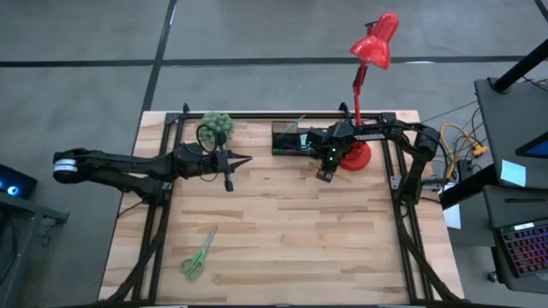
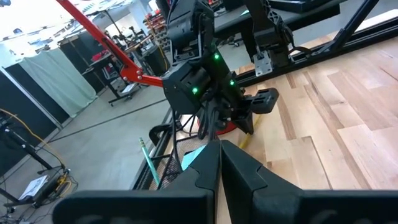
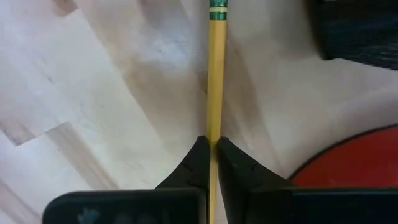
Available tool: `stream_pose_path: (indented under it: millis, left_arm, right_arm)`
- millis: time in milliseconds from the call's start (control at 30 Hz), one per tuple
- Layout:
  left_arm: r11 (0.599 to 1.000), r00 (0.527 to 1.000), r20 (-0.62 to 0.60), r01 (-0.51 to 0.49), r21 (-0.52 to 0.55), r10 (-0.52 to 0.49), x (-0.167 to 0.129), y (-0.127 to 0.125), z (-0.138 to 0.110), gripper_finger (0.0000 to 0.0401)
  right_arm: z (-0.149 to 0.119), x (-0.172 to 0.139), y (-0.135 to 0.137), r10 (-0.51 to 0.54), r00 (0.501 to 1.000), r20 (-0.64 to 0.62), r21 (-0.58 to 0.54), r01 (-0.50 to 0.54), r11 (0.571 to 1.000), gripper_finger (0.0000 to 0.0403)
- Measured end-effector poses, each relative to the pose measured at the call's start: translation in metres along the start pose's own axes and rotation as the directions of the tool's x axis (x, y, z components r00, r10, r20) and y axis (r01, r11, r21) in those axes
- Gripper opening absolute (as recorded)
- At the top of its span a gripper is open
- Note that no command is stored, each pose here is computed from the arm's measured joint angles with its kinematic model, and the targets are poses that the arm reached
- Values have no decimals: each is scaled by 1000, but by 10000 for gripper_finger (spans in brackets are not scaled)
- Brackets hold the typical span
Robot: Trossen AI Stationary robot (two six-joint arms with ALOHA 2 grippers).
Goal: Pick and place office supplies into organizer
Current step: Put the yellow pencil into the desk organizer
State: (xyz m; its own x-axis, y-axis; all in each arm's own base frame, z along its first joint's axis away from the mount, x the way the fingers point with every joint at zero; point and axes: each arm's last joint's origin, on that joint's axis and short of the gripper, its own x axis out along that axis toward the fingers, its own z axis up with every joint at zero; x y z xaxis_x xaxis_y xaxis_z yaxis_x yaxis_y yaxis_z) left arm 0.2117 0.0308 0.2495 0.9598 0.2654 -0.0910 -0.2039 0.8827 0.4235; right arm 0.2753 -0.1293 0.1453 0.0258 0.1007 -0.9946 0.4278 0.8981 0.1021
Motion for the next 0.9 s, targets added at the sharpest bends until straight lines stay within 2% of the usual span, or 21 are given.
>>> stream_pose_path:
  millis: [200, 433, 900]
  left_arm:
    - [1000, 1000, 0, 0, 0, 0, 0, 0, 0, 0]
    - [1000, 1000, 0, 0, 0, 0, 0, 0, 0, 0]
    - [1000, 1000, -1, 0, 0, 0, 0, 0, 0, 0]
  right_arm:
    - [1, -1, 2, 51, 999, 6, 5, -51, 999, 8]
    - [4, -6, 2, 63, 998, 23, 17, -63, 998, 8]
    - [26, -35, 12, 178, 975, 134, -42, -174, 984, 8]
